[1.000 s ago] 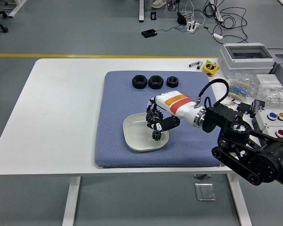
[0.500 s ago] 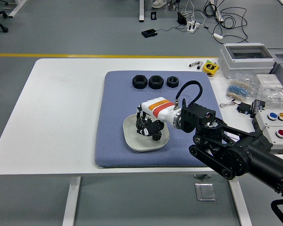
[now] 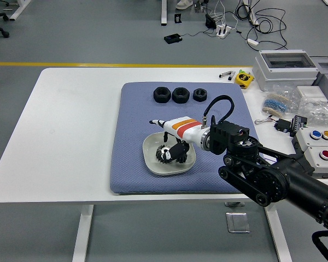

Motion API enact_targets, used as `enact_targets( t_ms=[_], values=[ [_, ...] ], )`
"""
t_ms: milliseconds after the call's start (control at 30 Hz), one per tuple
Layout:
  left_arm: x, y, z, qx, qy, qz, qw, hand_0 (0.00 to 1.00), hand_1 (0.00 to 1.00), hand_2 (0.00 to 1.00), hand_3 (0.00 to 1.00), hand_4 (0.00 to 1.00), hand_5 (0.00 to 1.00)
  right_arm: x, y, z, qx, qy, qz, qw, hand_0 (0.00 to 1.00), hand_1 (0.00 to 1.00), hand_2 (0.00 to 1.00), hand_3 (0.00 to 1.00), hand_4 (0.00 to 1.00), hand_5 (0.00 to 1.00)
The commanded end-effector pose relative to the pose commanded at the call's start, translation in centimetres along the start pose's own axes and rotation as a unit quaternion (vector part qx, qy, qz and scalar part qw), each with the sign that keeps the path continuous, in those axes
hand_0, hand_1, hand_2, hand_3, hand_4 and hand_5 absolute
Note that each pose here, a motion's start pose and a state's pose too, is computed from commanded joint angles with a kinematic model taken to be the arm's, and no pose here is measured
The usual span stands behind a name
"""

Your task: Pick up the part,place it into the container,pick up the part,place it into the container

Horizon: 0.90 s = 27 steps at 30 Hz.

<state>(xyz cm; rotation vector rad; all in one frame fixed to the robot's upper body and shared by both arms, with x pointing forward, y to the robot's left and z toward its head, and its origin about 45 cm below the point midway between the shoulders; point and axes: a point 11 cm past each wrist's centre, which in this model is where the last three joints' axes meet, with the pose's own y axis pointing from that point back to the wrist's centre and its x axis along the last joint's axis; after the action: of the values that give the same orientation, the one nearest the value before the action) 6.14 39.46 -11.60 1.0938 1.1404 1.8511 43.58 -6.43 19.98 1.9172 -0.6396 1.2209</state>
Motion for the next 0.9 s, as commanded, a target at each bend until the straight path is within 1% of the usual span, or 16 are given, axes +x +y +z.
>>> enact_targets(
  t_ms=[300,400,533,667,700,767,800,867,900],
  values=[
    [0.1,0.0,-0.2,0.002,-0.003,0.001,1.000,0.711,0.622,0.717,0.589,0.612,0.595,0.6,0.1,0.0,0.000,-0.002,0.008,1.000,0.086,0.240,0.636,0.998,0.998,0.506],
    [0.1,0.0,-0.2,0.002,-0.002,0.001,1.000,0.711,0.622,0.717,0.589,0.612,0.595,1.5,0.3,0.2,0.002,-0.005,0.023,1.000,0.086,0.240,0.636,0.998,0.998,0.506],
    [0.1,0.0,-0.2,0.002,0.000,0.001,1.000,0.713,0.622,0.714,0.585,0.601,0.581,3.4,0.7,0.0,0.010,-0.019,0.051,0.998,0.089,0.244,0.632,0.998,0.998,0.502],
    [0.1,0.0,-0.3,0.003,0.001,0.001,1.000,0.713,0.622,0.714,0.585,0.601,0.581,5.9,1.7,0.0,0.023,-0.066,0.095,0.993,0.089,0.244,0.632,0.998,0.998,0.502],
    [0.1,0.0,-0.3,0.003,0.002,0.001,1.000,0.712,0.622,0.712,0.584,0.602,0.580,6.5,2.0,0.2,0.026,-0.081,0.108,0.990,0.227,0.434,0.665,0.964,0.998,0.496],
    [0.1,0.0,-0.4,0.003,0.003,0.001,1.000,0.712,0.622,0.712,0.584,0.602,0.580,7.7,2.6,0.7,0.033,-0.110,0.135,0.984,0.227,0.434,0.665,0.964,0.998,0.496],
    [0.1,0.0,-0.4,0.003,0.004,0.001,1.000,0.712,0.622,0.712,0.584,0.602,0.580,8.5,3.1,1.2,0.041,-0.127,0.158,0.978,0.227,0.434,0.665,0.964,0.998,0.496],
    [0.1,0.0,-0.5,0.003,0.006,0.001,1.000,0.712,0.622,0.712,0.584,0.602,0.580,9.8,3.8,2.1,0.047,-0.138,0.190,0.971,0.227,0.434,0.665,0.964,0.998,0.496],
    [0.0,0.0,-0.5,0.004,0.006,0.001,1.000,0.712,0.622,0.712,0.584,0.602,0.578,10.3,4.1,2.8,0.043,-0.143,0.201,0.968,0.998,0.904,0.934,0.998,0.998,0.540]
  ],
)
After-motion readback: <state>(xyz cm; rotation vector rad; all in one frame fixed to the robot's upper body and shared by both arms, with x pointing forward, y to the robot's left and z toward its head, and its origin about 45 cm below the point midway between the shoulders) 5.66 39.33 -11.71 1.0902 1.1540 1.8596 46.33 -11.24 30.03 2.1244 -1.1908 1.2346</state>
